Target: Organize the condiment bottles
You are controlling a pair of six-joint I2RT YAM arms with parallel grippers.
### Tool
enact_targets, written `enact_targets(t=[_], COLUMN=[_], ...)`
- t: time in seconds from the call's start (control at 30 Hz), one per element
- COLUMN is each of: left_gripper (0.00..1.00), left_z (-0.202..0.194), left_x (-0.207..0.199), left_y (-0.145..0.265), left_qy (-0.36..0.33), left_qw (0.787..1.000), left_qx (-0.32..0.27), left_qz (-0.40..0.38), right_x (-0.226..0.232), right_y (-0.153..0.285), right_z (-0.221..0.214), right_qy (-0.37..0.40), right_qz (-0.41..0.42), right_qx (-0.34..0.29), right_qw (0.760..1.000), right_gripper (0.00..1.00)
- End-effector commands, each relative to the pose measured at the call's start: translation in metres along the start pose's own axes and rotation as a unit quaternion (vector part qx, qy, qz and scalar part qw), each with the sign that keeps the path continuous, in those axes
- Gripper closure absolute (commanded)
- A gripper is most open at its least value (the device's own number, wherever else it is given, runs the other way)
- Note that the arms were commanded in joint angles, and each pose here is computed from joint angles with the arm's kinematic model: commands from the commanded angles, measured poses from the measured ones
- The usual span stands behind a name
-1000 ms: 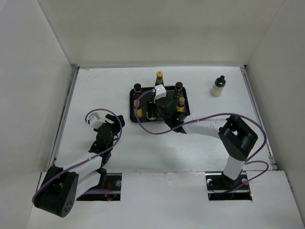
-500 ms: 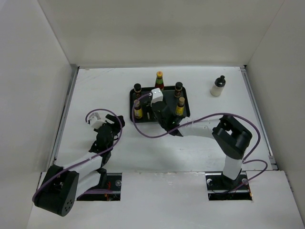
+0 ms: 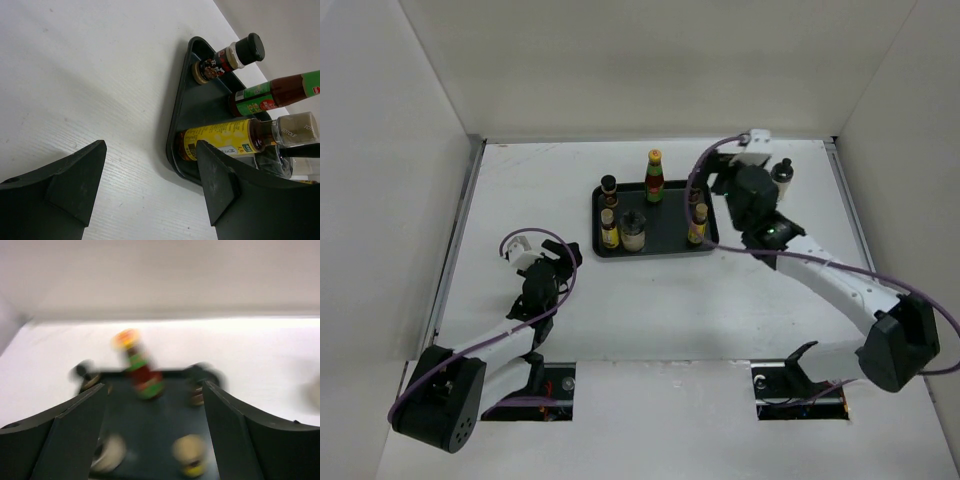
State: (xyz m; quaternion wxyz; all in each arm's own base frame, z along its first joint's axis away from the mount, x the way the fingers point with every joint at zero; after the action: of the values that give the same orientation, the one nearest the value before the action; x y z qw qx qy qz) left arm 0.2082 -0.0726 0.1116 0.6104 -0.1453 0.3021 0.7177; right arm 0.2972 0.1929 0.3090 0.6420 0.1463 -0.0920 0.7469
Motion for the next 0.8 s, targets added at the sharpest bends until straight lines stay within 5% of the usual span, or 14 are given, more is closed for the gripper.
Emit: enact_targets(t=[0.0,0.13,0.3,0.77], left_gripper=[0.29,0.29,0.29,0.29], left_z=[0.006,0.005,0.003,0.002], left_x=[-0.006,-0.006,-0.006,-0.007], left_y=[-0.001,0.000,-0.001,-0.003], left_qy=[0.010,0.010,0.007,0.005], left_qw=[1.000,1.000,1.000,1.000], left_qx=[-0.016,-0.014,-0.007,-0.002], left_qz=[-0.012,-0.017,-0.015,-0.015], right_x=[-0.071,-0.150,-0.208,-0.248], right_y=[-0.018,-0.043,-0.083,-0.140], right_z=[0.015,0.032,0.022,-0.015], right_qy=[0.003,-0.009,-0.029,-0.045], right_qz=[-0.138,-0.250,-0.293,-0.263], right_qx=[-0.038,-0.057,0.008,0.079], right_qw=[0.990,0.966,0.956,0.960], right_gripper=[0.13,0.01,0.00,0.07])
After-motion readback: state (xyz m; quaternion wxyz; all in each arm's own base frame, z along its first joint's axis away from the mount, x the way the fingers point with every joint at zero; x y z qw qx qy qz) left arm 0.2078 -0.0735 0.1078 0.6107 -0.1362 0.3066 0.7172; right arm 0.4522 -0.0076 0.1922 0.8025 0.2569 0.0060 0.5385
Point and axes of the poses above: each gripper's point midway between its finger pads, its own y axis back along the fingers, its own x axis along the line the jaws close on, z = x × y, the point moved 10 cm from there along y, back along the fingers, and after that the axes turned 9 degrees about -y, right-handed, at the moved point
